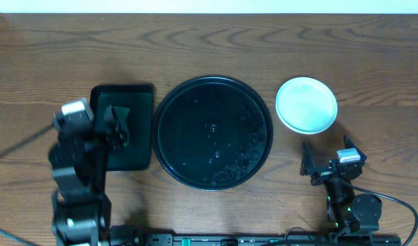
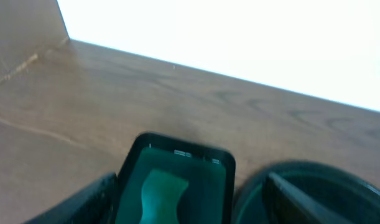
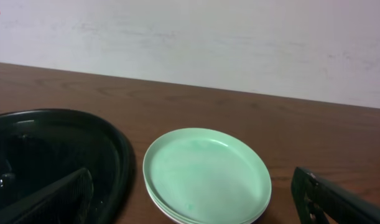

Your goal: Clean dirty plates on tray and stack at the side

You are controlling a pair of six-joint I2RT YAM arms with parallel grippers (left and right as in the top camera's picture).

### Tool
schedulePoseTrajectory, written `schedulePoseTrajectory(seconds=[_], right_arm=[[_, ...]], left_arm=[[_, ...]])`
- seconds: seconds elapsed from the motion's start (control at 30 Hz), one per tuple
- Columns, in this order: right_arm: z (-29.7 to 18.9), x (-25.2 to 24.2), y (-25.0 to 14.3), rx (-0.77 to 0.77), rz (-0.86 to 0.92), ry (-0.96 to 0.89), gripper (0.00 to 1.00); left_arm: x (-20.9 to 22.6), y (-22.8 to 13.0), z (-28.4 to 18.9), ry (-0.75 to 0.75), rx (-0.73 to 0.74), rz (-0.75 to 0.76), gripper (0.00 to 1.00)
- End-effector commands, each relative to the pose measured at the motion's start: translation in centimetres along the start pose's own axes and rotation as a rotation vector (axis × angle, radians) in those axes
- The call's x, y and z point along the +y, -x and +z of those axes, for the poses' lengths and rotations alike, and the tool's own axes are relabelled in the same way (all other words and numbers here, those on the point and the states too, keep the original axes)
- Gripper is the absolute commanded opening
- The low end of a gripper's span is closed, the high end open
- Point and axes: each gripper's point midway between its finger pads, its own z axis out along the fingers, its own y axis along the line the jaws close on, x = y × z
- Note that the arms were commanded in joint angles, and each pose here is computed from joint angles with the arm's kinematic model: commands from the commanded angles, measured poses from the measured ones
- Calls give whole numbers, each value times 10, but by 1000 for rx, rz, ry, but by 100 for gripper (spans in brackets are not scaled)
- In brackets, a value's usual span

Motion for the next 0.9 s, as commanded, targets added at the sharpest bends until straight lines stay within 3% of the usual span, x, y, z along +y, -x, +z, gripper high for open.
schedulePoseTrajectory(seconds=[0.0, 0.3, 0.63, 0.87], right_arm=[[0, 0, 0, -2, -7, 0, 99], [0, 0, 0, -2, -7, 0, 99], [0, 0, 0, -2, -7, 0, 99], [0, 0, 0, -2, -7, 0, 99]], left_arm=[[2, -31, -4, -30, -99, 3, 74], [8, -68, -7, -52, -255, 8, 74], [10, -96, -1, -50, -261, 88, 74], [14, -116, 3, -38, -184, 89, 74]])
